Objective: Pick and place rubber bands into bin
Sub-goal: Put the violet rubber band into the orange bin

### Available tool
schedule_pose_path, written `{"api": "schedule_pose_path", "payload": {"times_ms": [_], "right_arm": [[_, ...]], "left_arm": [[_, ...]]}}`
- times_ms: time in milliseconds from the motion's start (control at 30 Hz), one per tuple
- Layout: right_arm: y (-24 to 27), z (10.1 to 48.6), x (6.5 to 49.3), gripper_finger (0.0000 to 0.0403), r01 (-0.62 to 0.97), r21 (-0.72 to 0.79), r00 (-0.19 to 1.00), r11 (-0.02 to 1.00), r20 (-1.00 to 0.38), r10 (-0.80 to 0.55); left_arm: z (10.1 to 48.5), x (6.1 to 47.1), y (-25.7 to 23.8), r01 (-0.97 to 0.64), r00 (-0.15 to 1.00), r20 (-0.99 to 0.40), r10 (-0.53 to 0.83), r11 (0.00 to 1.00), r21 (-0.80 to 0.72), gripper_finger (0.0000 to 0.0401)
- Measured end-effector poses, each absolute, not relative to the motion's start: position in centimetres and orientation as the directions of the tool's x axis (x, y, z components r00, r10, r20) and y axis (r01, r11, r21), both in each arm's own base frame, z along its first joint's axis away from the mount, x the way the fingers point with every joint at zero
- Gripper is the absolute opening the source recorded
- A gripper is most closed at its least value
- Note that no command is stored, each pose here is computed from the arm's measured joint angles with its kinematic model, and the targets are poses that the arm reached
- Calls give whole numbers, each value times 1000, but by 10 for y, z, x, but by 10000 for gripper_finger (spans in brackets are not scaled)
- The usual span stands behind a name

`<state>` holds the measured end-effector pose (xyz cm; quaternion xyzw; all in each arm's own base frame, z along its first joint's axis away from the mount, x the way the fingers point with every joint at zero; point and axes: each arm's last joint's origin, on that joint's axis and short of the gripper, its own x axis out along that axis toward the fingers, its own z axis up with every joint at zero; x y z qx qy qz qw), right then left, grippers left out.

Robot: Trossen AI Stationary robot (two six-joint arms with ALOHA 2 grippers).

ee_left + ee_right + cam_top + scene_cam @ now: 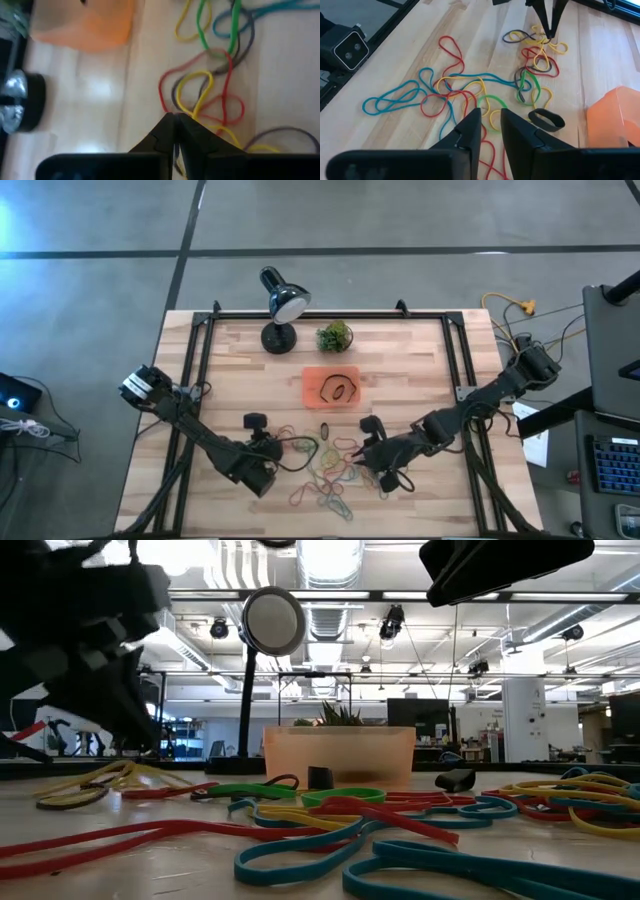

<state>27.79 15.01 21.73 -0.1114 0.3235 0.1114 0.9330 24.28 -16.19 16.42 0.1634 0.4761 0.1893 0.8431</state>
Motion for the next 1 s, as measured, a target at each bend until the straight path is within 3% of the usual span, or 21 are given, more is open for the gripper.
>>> {"api": "schedule_pose_path", "payload": {"times_ms": [400,567,700,1000], "right_arm": [[150,217,278,63,-280,-136,765,950,-630,135],[150,216,277,59,-281,-137,763,950,-632,135],[150,215,277,59,-280,-137,760,950,-636,133],[149,214,276,61,-279,-136,757,951,-640,131]], "left_arm": [[217,275,-182,-148,675,-521,522,788,598,8],[240,292,-197,-160,781,-358,511,718,677,8],[255,297,-204,-304,779,-171,604,601,739,8],[261,302,-204,-282,785,-147,602,559,780,8]]}}
